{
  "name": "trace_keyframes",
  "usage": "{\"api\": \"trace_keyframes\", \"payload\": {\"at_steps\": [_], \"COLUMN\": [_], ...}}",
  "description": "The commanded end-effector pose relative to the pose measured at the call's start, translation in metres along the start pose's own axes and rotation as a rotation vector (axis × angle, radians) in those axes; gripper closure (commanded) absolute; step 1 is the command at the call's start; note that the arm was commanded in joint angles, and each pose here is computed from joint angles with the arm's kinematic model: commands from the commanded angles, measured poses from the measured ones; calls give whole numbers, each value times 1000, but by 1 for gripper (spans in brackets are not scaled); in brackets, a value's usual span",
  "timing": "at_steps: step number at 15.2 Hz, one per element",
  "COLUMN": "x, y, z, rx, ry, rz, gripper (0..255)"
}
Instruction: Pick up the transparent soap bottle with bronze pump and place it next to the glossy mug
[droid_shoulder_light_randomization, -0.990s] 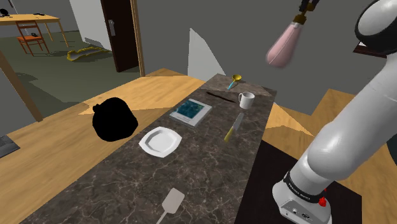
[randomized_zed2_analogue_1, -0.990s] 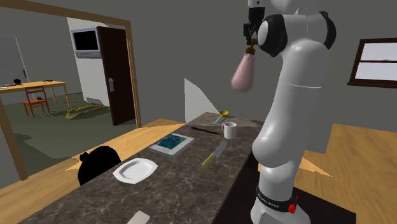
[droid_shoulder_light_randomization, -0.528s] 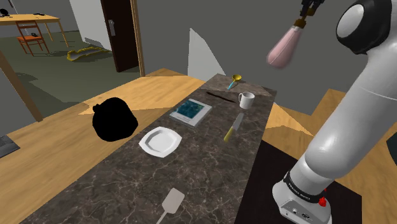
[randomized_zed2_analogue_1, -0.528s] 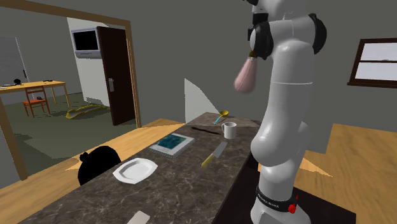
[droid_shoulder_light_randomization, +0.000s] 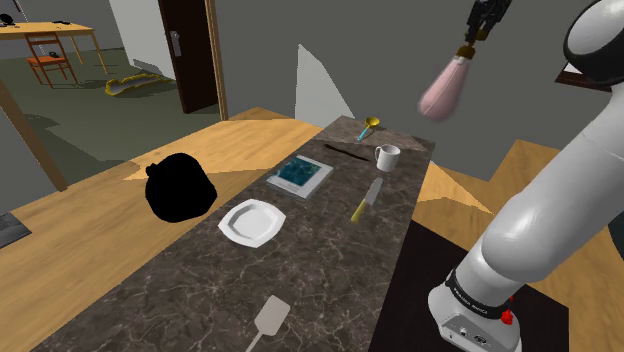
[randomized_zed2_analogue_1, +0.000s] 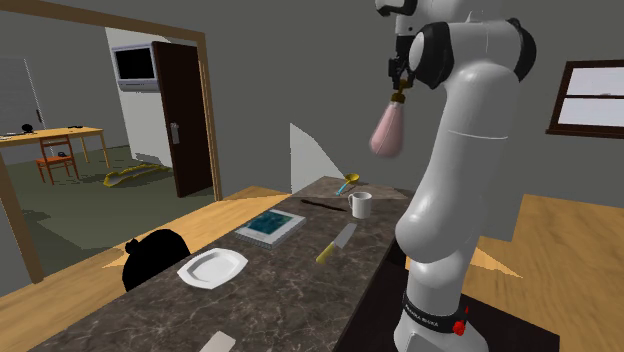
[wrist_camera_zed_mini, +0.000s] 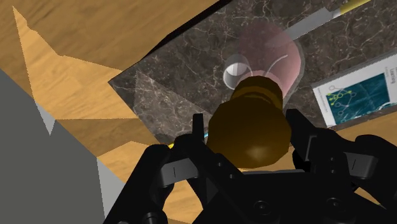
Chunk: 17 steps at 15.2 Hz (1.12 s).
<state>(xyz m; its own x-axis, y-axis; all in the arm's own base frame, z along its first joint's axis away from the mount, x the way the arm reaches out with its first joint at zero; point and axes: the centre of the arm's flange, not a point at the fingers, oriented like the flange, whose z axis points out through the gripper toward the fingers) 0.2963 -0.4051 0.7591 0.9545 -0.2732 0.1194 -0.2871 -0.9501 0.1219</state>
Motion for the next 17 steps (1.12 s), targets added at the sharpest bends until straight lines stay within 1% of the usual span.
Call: {"api": "trace_keyframes", "payload": {"at_steps": [1, 17], "x": [-2, -12], "y": [-1, -11], "z": [10, 94], "rx": [-1, -1], "ry": [1, 1], "rz": [0, 0], "gripper": [255, 255]}}
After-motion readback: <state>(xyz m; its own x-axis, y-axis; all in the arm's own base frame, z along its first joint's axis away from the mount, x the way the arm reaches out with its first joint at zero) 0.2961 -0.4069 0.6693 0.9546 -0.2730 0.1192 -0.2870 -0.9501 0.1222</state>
